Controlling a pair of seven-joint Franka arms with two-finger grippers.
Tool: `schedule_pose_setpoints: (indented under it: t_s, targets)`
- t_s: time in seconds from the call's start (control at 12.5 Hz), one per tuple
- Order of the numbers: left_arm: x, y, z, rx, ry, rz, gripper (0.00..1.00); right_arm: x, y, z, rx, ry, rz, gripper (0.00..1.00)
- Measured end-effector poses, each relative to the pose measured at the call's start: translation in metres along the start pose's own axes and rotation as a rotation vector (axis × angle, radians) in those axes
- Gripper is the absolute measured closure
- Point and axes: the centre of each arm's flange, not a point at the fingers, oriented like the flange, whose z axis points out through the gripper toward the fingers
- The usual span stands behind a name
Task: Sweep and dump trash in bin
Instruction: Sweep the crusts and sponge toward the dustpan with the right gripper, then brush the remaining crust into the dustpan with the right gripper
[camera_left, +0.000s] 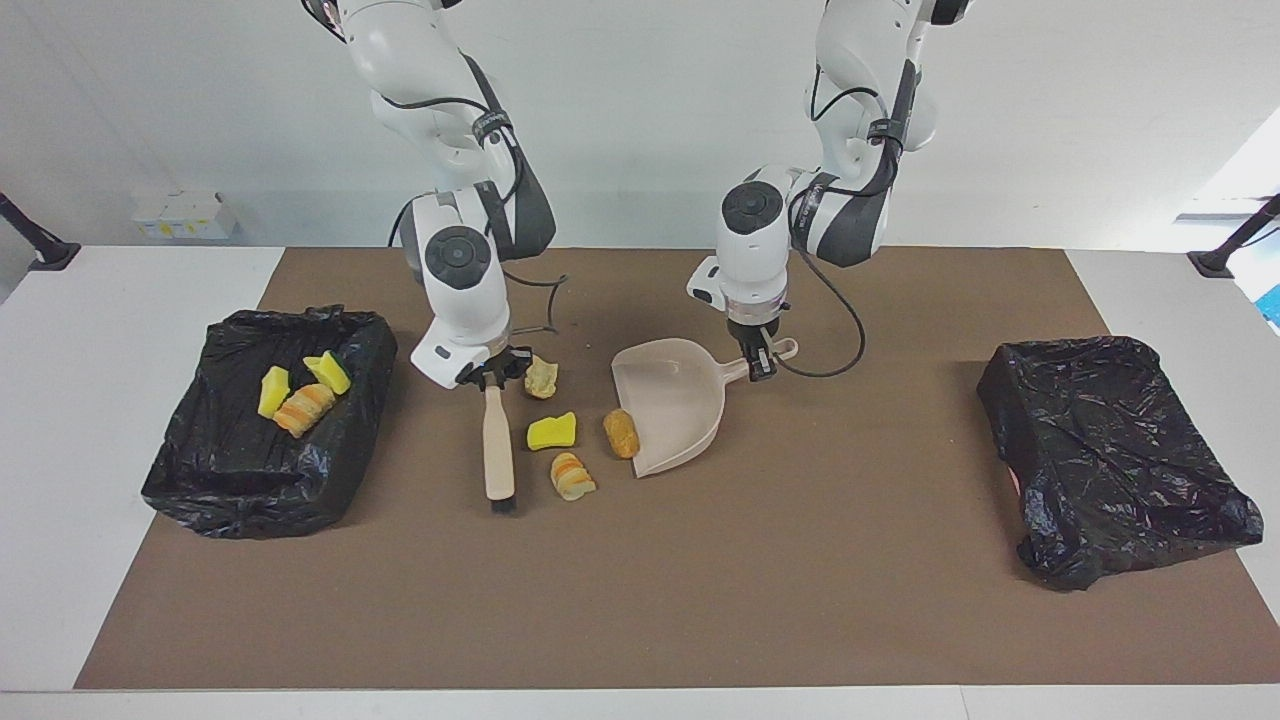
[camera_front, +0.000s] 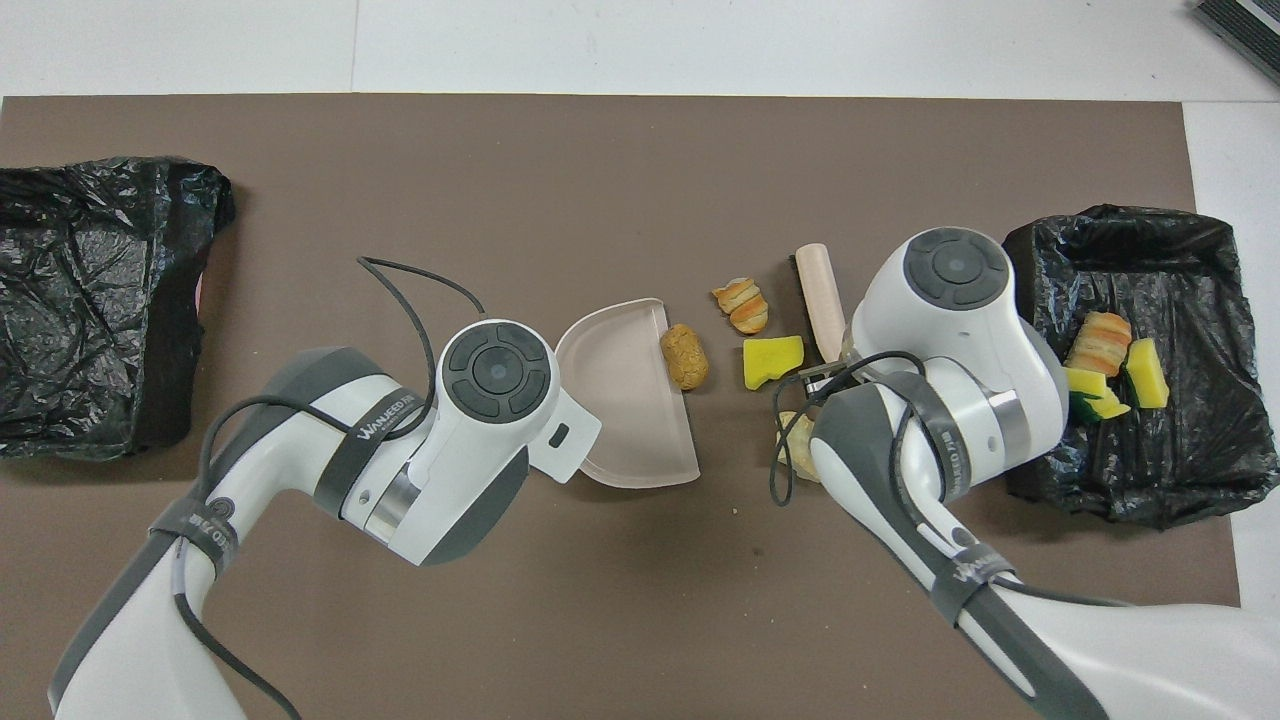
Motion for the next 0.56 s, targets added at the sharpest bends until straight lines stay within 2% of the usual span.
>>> schedule_pose_setpoints:
  t_s: [0.24,0.56]
  targets:
    - [0.0,0.0,0.0,0.0,0.0,0.0,0.69,-0.003,-0.054,0.006,0.005,0.004,-0.079,0.74]
    - [-0.001,0.0,0.001,-0.002,-0.001,-0.001,0.69,-0.027,-0.135,-0.003,0.113,-0.02,-0.05,0.74]
